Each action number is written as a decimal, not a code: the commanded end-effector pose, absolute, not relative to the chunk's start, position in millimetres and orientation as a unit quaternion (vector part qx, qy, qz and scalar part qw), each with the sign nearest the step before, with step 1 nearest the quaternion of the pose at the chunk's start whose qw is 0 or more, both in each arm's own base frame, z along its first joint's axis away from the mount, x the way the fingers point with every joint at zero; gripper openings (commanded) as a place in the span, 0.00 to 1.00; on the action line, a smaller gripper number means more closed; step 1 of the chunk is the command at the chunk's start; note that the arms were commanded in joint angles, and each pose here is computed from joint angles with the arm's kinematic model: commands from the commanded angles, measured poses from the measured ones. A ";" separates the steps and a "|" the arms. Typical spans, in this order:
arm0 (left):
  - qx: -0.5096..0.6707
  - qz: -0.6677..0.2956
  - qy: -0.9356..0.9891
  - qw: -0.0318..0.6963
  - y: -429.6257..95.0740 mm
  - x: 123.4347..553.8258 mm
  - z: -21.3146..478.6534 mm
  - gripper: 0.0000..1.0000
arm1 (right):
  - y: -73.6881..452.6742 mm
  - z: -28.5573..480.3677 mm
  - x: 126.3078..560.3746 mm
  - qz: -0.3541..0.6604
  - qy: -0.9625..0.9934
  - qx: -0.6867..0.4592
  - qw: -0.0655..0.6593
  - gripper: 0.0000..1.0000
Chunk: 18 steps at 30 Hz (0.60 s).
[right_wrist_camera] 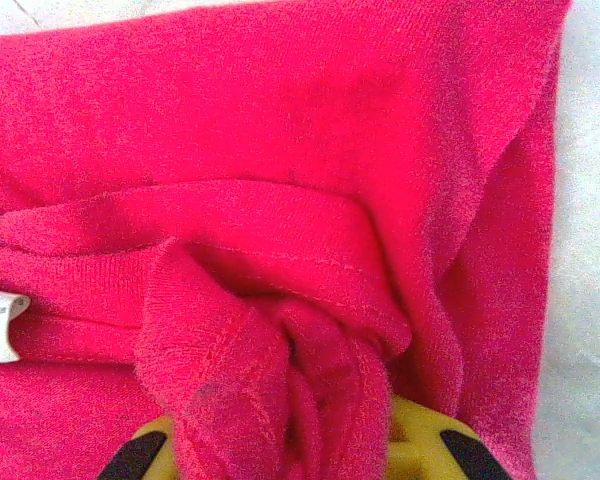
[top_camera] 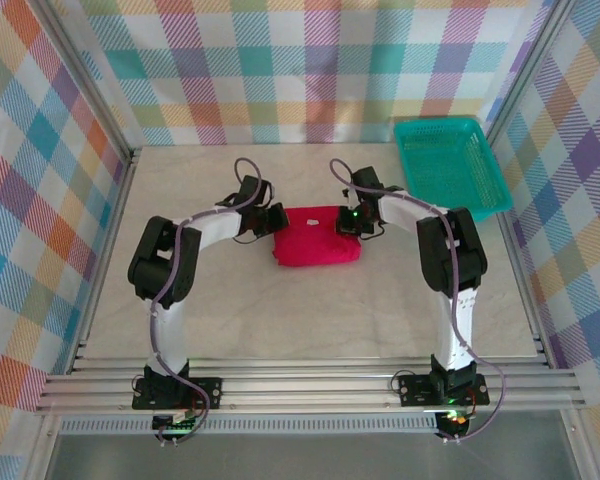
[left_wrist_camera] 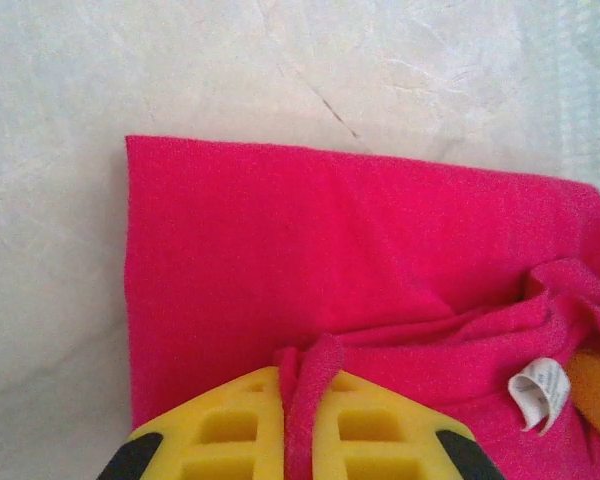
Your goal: Fold the inside-out t-shirt
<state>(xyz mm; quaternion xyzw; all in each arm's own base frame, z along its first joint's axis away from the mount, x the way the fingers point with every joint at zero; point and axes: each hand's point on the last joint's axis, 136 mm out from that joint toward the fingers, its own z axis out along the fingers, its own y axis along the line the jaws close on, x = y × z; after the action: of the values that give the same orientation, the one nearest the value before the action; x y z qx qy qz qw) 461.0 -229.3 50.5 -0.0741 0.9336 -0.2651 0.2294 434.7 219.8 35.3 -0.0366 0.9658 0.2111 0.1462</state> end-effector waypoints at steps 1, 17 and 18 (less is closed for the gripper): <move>-0.065 -0.238 0.939 0.239 -217.5 469.9 57.8 0.04 | 206.2 36.0 439.2 0.190 0.972 -0.037 0.135 0.21; 0.018 -0.249 0.930 0.269 -267.8 409.9 201.1 0.62 | 155.8 142.9 414.2 0.159 0.970 0.050 0.175 0.52; 0.014 -0.269 0.927 0.262 -279.8 403.6 196.4 0.62 | 150.4 144.5 411.9 0.157 0.970 0.057 0.178 0.53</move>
<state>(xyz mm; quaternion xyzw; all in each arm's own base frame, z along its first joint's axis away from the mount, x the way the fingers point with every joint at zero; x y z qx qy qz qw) 436.5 -256.9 214.8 0.0098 0.9177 -0.2525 0.3067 426.5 181.9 144.6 0.0080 0.9626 0.1909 0.1919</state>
